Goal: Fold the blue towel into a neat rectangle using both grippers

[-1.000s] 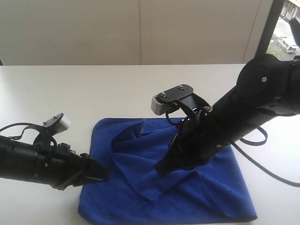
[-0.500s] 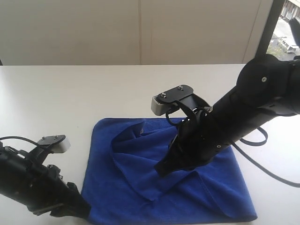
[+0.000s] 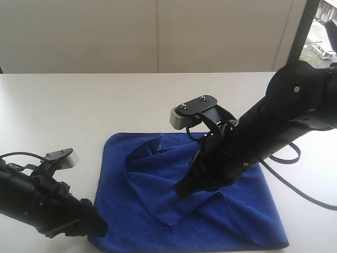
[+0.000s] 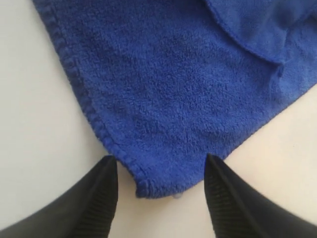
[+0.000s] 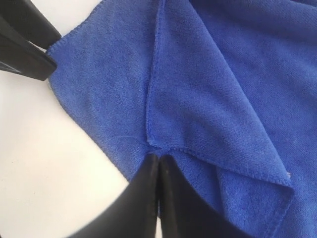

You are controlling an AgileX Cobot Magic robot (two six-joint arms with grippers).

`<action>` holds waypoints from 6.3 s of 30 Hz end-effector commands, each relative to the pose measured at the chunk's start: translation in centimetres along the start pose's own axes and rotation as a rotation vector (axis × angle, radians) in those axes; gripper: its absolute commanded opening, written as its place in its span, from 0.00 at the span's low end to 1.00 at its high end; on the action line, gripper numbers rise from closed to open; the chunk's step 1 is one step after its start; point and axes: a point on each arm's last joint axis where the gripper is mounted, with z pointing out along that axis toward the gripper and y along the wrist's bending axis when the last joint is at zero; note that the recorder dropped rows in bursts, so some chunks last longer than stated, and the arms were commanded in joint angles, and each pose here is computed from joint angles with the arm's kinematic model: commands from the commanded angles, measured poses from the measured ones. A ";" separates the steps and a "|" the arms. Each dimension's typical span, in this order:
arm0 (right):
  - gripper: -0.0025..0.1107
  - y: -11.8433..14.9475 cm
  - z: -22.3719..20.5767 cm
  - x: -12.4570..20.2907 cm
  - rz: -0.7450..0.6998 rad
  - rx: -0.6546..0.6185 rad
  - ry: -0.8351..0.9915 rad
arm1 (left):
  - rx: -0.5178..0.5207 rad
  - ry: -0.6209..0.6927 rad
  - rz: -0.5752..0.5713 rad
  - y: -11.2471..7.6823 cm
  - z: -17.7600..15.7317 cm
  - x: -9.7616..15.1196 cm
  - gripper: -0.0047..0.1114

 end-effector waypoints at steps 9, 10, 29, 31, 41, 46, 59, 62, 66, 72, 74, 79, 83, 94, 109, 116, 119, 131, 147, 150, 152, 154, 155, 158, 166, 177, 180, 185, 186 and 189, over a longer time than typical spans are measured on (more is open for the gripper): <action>0.02 0.0 -0.1 0.1 -0.017 0.002 -0.002 | 0.062 -0.027 -0.026 -0.4 0.5 -0.3 0.50; 0.02 0.0 -0.1 0.1 -0.017 0.002 -0.002 | 0.066 -0.037 -0.028 -0.5 0.5 -0.4 0.50; 0.02 0.1 -0.1 0.1 -0.017 0.000 0.001 | 0.136 0.023 -0.052 -0.1 2.0 0.0 0.31; 0.02 0.1 -0.1 0.1 -0.017 0.000 0.001 | 0.136 0.029 -0.059 0.0 2.2 0.1 0.30; 0.02 0.1 -0.1 0.1 -0.017 0.000 0.001 | 0.130 0.063 -0.006 -0.4 1.4 0.4 0.14; 0.02 0.1 -0.1 0.1 -0.017 0.000 0.001 | 0.068 0.112 0.013 0.2 1.0 0.9 0.18; 0.02 0.1 -0.1 0.1 -0.017 0.001 -0.001 | -0.004 0.135 0.034 0.8 0.5 1.1 0.41; 0.02 0.1 -0.1 0.1 -0.017 0.001 -0.001 | -0.026 0.124 0.044 1.0 0.5 0.9 0.54; 0.02 0.1 -0.1 0.1 -0.015 0.001 -0.001 | -0.044 0.071 0.052 0.7 0.0 -0.2 0.60; 0.02 0.0 -0.1 0.1 -0.015 0.002 -0.002 | 0.028 -0.022 0.063 -1.2 -1.7 -2.7 0.57; 0.02 0.0 -0.1 0.1 -0.015 0.004 -0.004 | 0.073 -0.005 0.076 -1.6 -1.8 -2.6 0.51; 0.02 0.0 -0.1 0.0 -0.015 0.007 -0.009 | 0.112 0.054 0.182 -2.4 -1.2 -1.4 0.09; 0.02 0.0 -0.1 0.0 -0.015 0.006 -0.008 | 0.069 0.056 0.272 -2.9 -0.2 -0.7 0.04; 0.02 0.0 -0.1 0.1 -0.015 0.004 -0.005 | -0.086 0.157 0.360 -2.6 1.1 1.6 0.04; 0.02 0.0 -0.1 0.0 -0.014 0.003 -0.006 | -0.108 0.169 0.363 -2.2 1.0 2.2 0.04; 0.02 0.0 -0.1 0.0 -0.014 0.003 -0.006 | -0.102 0.063 0.411 -3.6 -1.1 1.6 0.04; 0.02 0.0 -0.1 0.0 -0.014 0.003 -0.006 | -0.102 -0.014 0.441 -4.5 -2.6 1.0 0.04; 0.02 0.7 1.7 0.1 -0.586 0.016 0.040 | -0.213 -0.477 0.480 -6.9 -9.3 0.1 0.04; 0.44 1.9 9.6 0.2 -0.812 0.140 0.088 | -0.302 -0.532 0.364 -3.1 -8.3 6.9 0.04; 0.43 1.8 10.3 0.3 -0.811 0.139 0.096 | -0.303 -0.533 0.364 -3.1 -8.3 6.9 0.04; 0.43 1.8 10.6 0.7 -0.797 0.122 0.124 | -0.303 -0.533 0.364 -3.1 -8.3 6.9 0.04; 0.43 1.8 10.5 0.9 -0.798 0.107 0.147 | -0.303 -0.533 0.364 -3.1 -8.3 6.9 0.04; 0.43 1.9 10.5 1.0 -0.797 0.101 0.155 | -0.303 -0.533 0.364 -3.1 -8.3 6.9 0.04; 0.43 1.9 10.4 1.0 -0.792 0.100 0.154 | -0.303 -0.533 0.364 -3.1 -8.3 6.9 0.04; 0.43 2.9 7.5 -0.6 -0.779 0.111 0.083 | -0.301 -0.534 0.357 -3.1 -8.3 6.9 0.04; 0.41 2.5 9.2 1.4 -0.746 0.052 0.202 | -0.299 -0.533 0.355 -3.1 -8.3 6.9 0.04; 0.34 2.3 9.8 1.6 -0.741 0.046 0.221 | -0.295 -0.526 0.356 -3.1 -8.2 7.0 0.04; 0.25 2.1 10.2 1.7 -0.739 0.050 0.223 | -0.293 -0.524 0.356 -3.1 -8.2 7.0 0.04; 0.23 2.1 10.2 1.7 -0.740 0.052 0.220 | -0.293 -0.524 0.356 -3.1 -8.2 7.0 0.04; 0.23 2.1 10.2 1.6 -0.740 0.053 0.218 | -0.293 -0.524 0.356 -3.1 -8.2 7.0 0.04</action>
